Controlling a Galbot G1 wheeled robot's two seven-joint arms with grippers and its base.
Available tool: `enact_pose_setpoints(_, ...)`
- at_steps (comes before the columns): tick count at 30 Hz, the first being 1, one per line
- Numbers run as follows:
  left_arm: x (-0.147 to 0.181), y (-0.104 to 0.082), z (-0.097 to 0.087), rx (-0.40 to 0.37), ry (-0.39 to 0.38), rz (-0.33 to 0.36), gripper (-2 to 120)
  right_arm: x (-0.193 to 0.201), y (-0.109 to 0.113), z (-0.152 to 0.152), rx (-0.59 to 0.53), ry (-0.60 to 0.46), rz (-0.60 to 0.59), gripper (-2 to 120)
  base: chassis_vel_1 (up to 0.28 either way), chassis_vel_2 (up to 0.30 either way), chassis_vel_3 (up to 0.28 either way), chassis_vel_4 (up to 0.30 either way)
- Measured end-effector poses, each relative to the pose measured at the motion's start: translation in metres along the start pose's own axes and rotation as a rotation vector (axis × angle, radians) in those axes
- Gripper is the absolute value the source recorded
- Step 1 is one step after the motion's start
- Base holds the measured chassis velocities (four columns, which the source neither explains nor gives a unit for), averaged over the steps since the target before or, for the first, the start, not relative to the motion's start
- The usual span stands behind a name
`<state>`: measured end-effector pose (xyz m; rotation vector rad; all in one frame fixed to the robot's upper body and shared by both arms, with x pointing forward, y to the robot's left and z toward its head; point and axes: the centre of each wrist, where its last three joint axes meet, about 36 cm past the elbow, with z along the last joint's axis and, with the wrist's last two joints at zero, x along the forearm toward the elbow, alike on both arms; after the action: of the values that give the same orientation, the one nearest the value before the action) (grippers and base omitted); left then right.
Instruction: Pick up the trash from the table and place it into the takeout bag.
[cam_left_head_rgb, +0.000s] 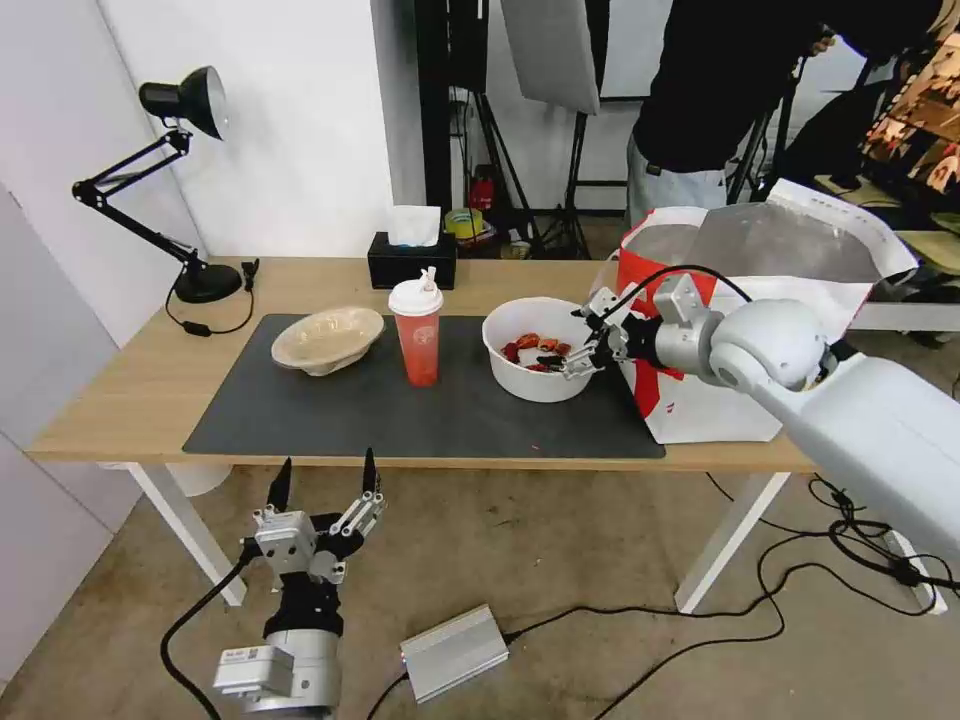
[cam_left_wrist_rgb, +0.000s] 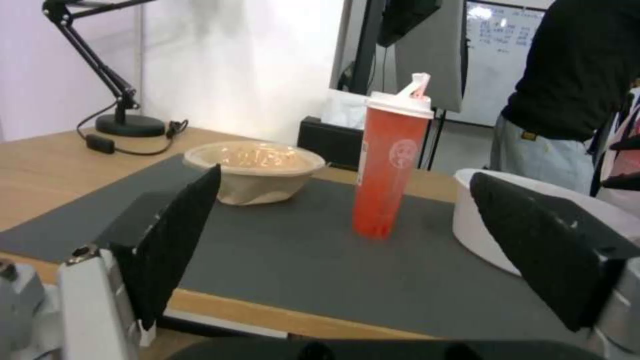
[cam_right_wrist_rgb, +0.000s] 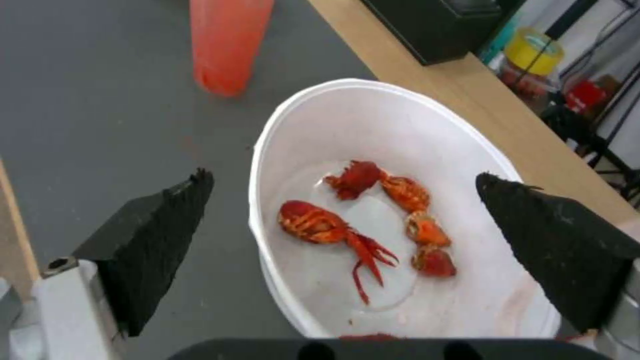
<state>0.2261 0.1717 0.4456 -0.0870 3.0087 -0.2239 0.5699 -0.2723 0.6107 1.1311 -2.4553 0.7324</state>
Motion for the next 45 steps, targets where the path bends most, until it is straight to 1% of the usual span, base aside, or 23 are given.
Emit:
enact_pose_setpoints(6,0.001,0.002,0.0,-0.006,-0.001,-0.006,100,-0.014,-0.01,-0.007,0.032,0.022,-0.032,100,0.0,0.0,0.0,0.0)
enact_pose_setpoints(10,0.001,0.002,-0.001,-0.005,-0.006,-0.005,100,-0.024,-0.022,-0.018,0.055,0.035,-0.046,100,0.0,0.0,0.0,0.0)
enact_pose_setpoints(17,0.003,0.002,-0.001,-0.009,-0.013,-0.006,100,-0.03,-0.028,-0.024,0.065,0.04,-0.046,100,0.0,0.0,0.0,0.0)
enact_pose_setpoints(25,0.005,0.003,-0.002,-0.016,-0.012,-0.009,100,-0.036,-0.024,-0.025,0.055,0.056,-0.039,100,0.0,0.0,0.0,0.0)
enact_pose_setpoints(36,0.006,0.003,-0.001,-0.019,-0.009,-0.01,100,-0.038,-0.015,-0.03,0.026,0.047,-0.05,100,0.0,0.0,0.0,0.0)
enact_pose_setpoints(40,0.008,0.001,-0.001,-0.021,-0.006,-0.006,100,-0.04,-0.009,-0.034,-0.032,0.049,-0.059,100,0.0,0.0,0.0,0.0)
enact_pose_setpoints(45,0.008,0.001,-0.001,-0.023,-0.004,-0.007,100,-0.047,-0.005,-0.034,-0.072,0.059,-0.061,100,0.0,0.0,0.0,0.0)
